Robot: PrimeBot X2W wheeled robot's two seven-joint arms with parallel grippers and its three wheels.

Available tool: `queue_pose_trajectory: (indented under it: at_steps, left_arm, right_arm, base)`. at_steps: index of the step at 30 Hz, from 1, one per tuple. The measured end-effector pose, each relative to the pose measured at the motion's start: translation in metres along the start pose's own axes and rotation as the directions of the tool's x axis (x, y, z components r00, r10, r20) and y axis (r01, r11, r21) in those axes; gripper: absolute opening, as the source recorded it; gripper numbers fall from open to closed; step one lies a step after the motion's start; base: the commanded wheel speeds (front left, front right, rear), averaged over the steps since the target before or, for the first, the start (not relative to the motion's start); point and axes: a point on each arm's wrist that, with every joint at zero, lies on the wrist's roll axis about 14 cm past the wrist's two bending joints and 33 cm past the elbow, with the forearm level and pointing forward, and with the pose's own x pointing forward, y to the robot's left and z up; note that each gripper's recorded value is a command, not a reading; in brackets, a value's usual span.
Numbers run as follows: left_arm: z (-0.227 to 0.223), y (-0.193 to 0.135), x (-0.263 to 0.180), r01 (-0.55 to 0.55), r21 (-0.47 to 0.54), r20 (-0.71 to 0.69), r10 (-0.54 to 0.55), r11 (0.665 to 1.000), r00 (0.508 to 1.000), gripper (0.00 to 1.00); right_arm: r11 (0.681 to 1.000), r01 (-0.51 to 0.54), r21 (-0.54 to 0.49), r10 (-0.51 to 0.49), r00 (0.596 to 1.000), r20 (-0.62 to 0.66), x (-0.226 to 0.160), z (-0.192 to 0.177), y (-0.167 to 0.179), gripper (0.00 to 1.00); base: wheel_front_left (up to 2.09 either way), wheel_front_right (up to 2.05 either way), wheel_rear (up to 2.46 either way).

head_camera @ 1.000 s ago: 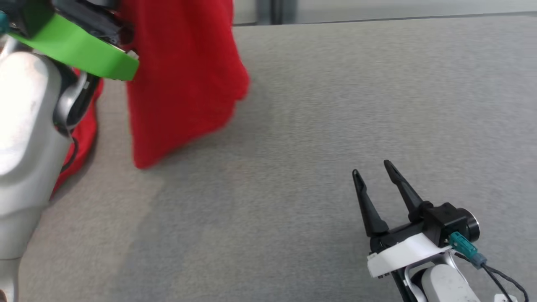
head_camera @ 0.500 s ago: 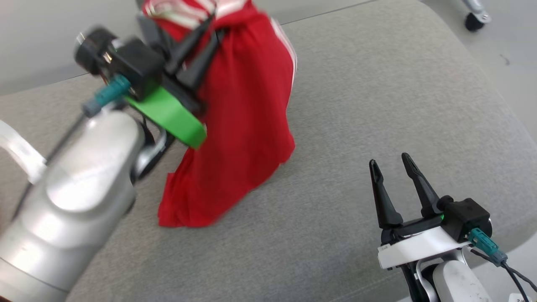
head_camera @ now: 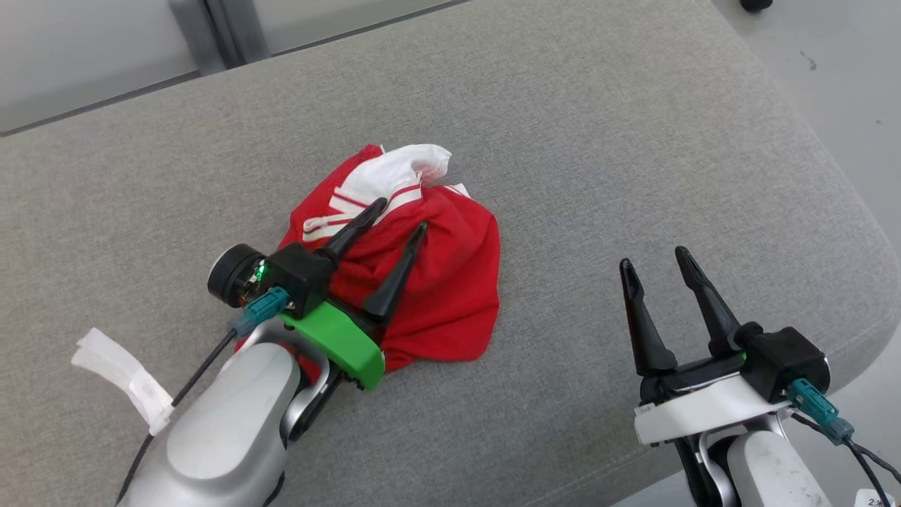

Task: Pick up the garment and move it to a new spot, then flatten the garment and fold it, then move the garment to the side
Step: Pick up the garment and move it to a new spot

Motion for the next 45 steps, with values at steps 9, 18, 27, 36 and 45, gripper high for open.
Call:
queue_pose_trajectory:
  at_steps: [9, 18, 27, 36, 45]
  left_arm:
    - [0.033, 0.03, -0.054, -0.255, -0.055, 0.139, 0.26, 0.965, 0.956, 1.0]
    - [0.036, 0.057, -0.174, -0.602, -0.12, 0.172, 0.614, 0.789, 0.771, 1.0]
    - [0.057, 0.052, -0.261, -0.762, -0.089, 0.254, 0.755, 0.641, 0.605, 1.0]
    - [0.046, 0.026, -0.294, -0.795, -0.052, 0.239, 0.78, 0.605, 0.578, 1.0]
    - [0.04, 0.016, -0.292, -0.787, -0.013, 0.219, 0.77, 0.617, 0.599, 1.0]
  right_arm:
    - [0.998, -0.066, -0.021, 0.066, 0.998, 0.001, -0.005, -0.001, 0.02, 1.0]
    - [0.985, -0.17, 0.003, 0.169, 0.985, 0.043, -0.008, 0.008, 0.052, 1.0]
    - [0.965, -0.261, 0.01, 0.259, 0.962, 0.082, -0.02, 0.019, 0.081, 1.0]
    - [0.962, -0.272, -0.001, 0.271, 0.959, 0.085, -0.037, 0.019, 0.082, 1.0]
    - [0.966, -0.257, 0.0, 0.256, 0.963, 0.085, -0.041, 0.019, 0.078, 1.0]
  base:
    - [0.0, 0.0, 0.0]
    - [0.0, 0.0, 0.0]
    - [0.0, 0.0, 0.0]
    - [0.0, 0.0, 0.0]
    - [0.0, 0.0, 0.0]
